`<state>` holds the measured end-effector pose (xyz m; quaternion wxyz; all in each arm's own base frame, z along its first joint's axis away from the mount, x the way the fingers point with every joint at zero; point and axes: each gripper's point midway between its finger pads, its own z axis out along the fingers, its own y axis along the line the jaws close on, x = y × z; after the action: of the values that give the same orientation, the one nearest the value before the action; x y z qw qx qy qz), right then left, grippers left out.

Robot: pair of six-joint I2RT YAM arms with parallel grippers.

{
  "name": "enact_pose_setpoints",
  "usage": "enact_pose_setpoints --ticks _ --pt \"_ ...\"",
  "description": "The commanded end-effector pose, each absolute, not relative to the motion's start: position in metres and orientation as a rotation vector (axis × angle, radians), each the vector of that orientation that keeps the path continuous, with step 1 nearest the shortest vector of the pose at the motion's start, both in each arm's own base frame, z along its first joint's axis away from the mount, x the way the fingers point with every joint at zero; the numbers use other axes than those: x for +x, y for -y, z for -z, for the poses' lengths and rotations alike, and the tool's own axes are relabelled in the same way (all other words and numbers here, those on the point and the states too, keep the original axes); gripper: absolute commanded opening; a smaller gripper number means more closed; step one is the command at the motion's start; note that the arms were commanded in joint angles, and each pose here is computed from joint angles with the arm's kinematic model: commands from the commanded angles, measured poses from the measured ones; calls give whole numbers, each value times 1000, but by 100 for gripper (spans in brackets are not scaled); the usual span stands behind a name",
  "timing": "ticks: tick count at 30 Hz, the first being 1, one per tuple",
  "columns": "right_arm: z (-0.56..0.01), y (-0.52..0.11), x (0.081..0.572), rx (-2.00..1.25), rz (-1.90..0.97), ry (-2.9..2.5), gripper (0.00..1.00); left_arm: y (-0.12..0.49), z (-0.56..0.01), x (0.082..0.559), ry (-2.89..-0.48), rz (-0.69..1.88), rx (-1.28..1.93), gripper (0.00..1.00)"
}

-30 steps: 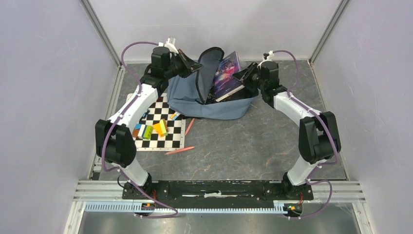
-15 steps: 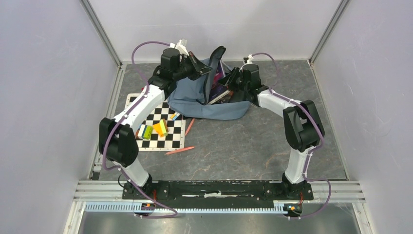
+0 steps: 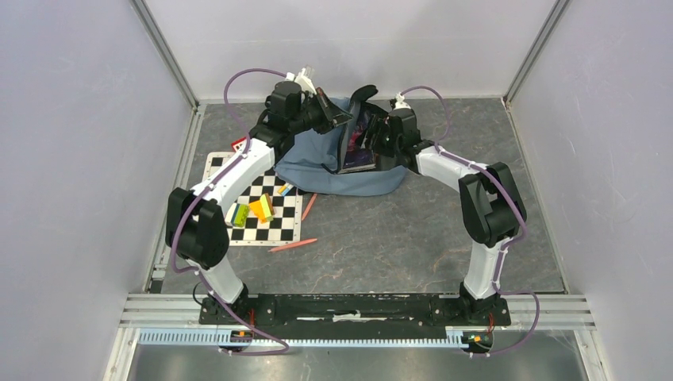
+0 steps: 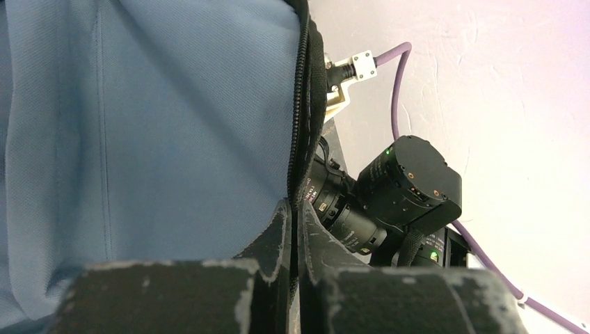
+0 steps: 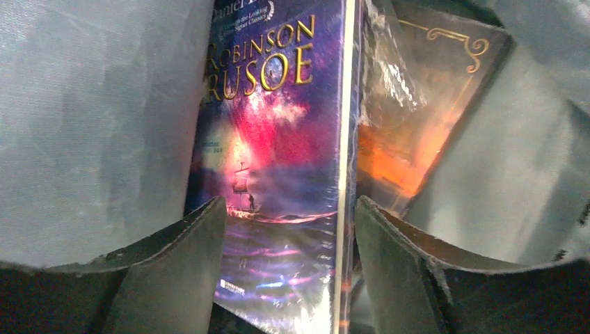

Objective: Pack the student bag
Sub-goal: Place the book in the student bag, then zip the student bag at the center of the board.

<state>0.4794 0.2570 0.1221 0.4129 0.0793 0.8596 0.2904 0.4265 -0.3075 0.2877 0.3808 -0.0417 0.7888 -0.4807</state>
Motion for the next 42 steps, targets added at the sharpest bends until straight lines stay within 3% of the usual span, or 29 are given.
enact_pose_setpoints --ticks 1,9,16,19,22,23,24,25,28,32,34,42 --pt "-167 -240 496 125 -651 -2037 74 311 -301 421 -1961 1232 -30 2" --pt "-166 -205 497 148 -591 -2026 74 312 -289 418 -1999 1212 -6 2" --pt "-205 -139 493 120 -309 -1964 90 322 -248 404 -2137 1043 140 4" --pt "-212 -97 480 152 -171 -1986 98 335 -230 390 -2186 980 251 15" --pt "-215 -54 463 228 -114 -2002 98 350 -214 373 -2233 964 365 30" --pt "-214 -38 457 285 -97 -2005 98 356 -211 368 -2241 972 398 43" --pt "-214 -22 451 345 -90 -2002 98 360 -210 363 -2242 972 423 65" --pt "-215 -14 445 369 -113 -1998 98 363 -210 358 -2238 971 439 77" --pt "-220 4 434 398 -174 -1977 98 369 -225 350 -2176 987 475 96" --pt "-247 -26 433 235 -339 -1879 98 363 -251 352 -2102 1002 421 100" --pt "-264 -49 432 126 -390 -1822 92 353 -258 355 -2098 1001 360 100" --pt "-288 -175 422 -341 -494 -1761 93 263 -229 377 -2203 851 -117 100"
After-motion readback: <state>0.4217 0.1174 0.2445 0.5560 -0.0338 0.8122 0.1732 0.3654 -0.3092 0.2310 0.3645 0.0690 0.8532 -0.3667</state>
